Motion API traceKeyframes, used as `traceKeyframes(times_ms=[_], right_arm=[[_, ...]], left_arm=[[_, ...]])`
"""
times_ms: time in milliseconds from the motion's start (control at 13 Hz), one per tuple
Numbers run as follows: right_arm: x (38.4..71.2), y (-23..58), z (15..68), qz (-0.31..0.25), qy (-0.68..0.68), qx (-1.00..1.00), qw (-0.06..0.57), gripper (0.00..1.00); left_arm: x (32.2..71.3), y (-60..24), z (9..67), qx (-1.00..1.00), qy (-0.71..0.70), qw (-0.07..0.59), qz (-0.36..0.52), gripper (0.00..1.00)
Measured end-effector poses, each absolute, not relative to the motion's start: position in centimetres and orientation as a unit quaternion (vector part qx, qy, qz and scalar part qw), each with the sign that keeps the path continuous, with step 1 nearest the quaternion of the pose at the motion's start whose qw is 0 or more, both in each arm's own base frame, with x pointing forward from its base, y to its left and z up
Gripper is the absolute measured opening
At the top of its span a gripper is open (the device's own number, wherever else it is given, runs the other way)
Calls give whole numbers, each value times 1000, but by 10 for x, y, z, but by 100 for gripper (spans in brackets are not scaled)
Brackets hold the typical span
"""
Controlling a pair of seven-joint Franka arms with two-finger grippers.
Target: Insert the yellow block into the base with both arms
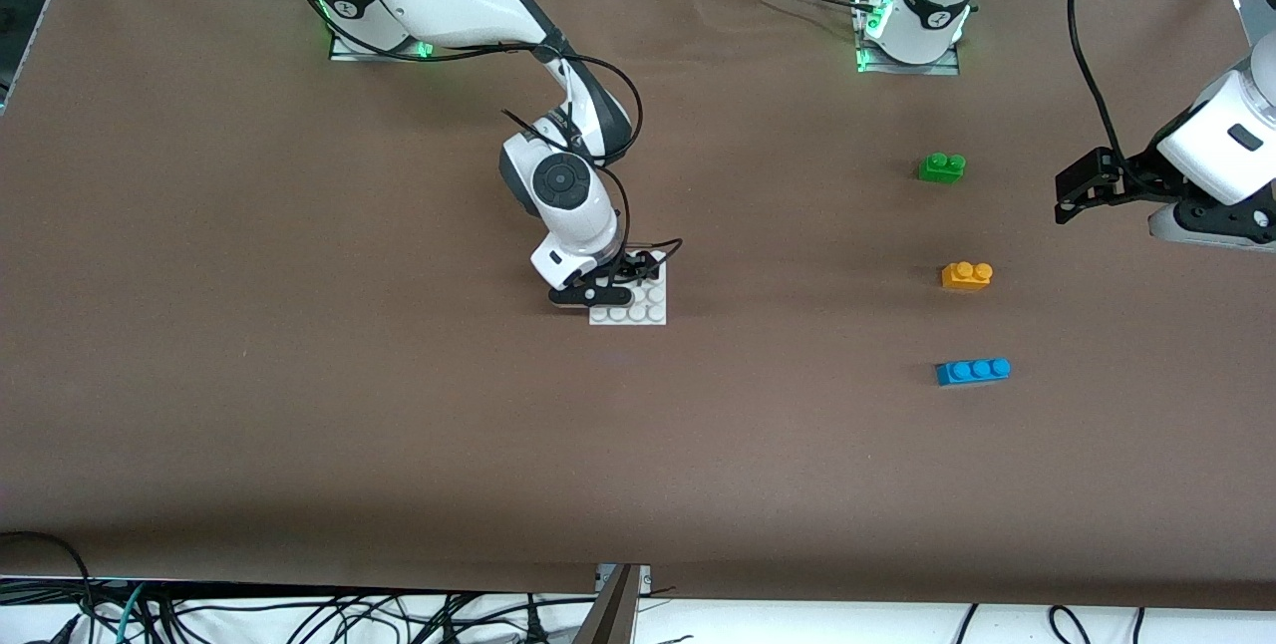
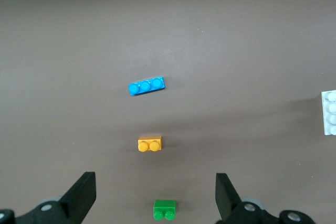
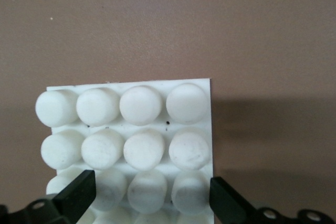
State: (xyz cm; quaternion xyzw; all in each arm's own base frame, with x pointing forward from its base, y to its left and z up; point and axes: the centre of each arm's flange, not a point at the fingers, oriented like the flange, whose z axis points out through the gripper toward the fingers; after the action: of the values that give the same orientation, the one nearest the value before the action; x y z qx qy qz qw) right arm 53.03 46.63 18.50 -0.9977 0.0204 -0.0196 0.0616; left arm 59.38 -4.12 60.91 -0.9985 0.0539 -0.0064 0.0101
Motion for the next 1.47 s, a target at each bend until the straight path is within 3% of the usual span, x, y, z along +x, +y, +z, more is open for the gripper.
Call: traceKeyframes(times_ms=[617, 1157, 1466], right_arm=[[592, 416, 272, -59, -9, -997, 45, 100], [661, 258, 353, -70, 17, -997, -34, 100], [673, 171, 408, -61, 8, -997, -54, 100]], left_arm=[[593, -40, 609, -999, 53, 10, -4, 100], [593, -39, 608, -999, 52, 10, -3, 100], [593, -39, 608, -999, 52, 10, -3, 100]])
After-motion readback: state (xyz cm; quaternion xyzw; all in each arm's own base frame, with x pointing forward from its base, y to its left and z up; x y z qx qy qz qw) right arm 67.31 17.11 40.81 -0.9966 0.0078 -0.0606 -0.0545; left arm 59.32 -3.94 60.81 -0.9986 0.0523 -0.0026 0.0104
